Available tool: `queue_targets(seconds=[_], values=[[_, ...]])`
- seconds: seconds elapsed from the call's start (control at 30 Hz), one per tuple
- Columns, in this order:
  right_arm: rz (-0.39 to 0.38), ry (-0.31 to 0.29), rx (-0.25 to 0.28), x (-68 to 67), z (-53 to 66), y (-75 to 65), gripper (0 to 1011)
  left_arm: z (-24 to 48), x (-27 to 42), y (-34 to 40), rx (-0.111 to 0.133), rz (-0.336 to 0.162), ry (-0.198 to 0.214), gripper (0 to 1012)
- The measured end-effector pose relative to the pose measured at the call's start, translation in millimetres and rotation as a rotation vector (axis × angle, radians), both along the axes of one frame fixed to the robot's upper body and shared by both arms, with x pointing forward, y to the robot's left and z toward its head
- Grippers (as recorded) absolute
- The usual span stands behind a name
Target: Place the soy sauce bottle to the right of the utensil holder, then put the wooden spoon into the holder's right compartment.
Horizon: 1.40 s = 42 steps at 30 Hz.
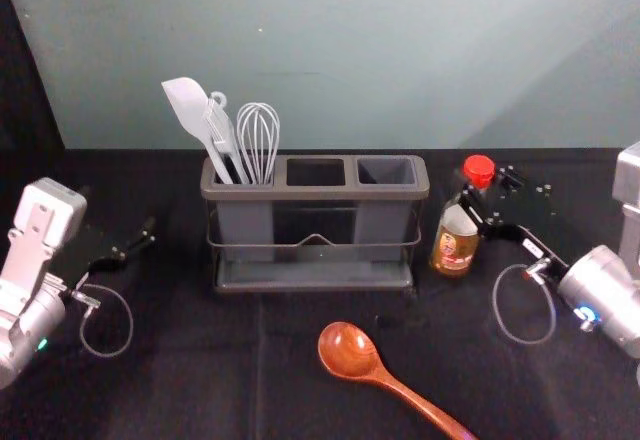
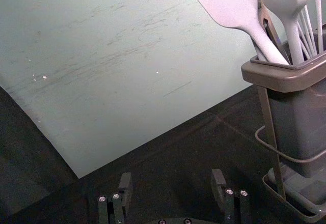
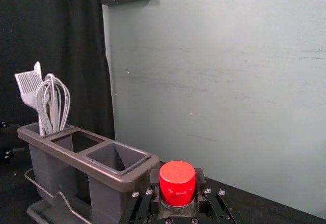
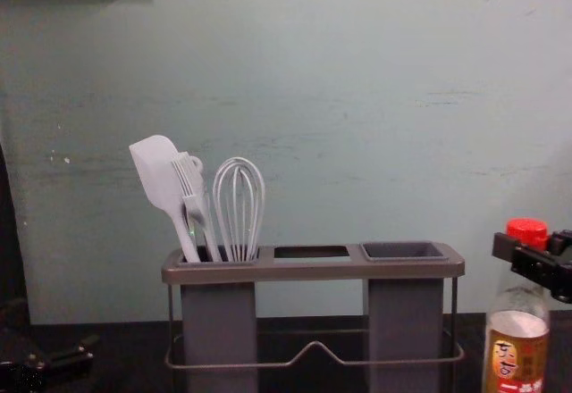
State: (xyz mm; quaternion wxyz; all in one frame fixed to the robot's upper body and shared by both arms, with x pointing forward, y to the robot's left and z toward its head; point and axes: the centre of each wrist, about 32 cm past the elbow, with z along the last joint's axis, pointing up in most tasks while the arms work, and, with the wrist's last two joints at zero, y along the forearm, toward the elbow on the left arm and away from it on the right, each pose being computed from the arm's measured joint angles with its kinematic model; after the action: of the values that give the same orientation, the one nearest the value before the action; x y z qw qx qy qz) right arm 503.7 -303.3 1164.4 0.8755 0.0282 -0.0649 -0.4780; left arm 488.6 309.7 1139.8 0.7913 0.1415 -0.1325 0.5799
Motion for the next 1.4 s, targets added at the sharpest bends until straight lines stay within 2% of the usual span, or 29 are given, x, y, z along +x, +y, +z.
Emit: queue_targets(seconds=[0.17,0.4,1.4], values=[[0.002,0.003,0.009,6.4,-4.3,6.6,382,0.0,0.0,0.0,0.0,0.0,0.0,1011],[-0.004,0.006,0.009,12.3,-8.5,8.6,382,0.0,0.0,0.0,0.0,0.0,0.0,1011],[0.002,0.005,0.011,15.9,-13.1,13.8,382,0.0,0.0,0.0,0.0,0.0,0.0,1011]])
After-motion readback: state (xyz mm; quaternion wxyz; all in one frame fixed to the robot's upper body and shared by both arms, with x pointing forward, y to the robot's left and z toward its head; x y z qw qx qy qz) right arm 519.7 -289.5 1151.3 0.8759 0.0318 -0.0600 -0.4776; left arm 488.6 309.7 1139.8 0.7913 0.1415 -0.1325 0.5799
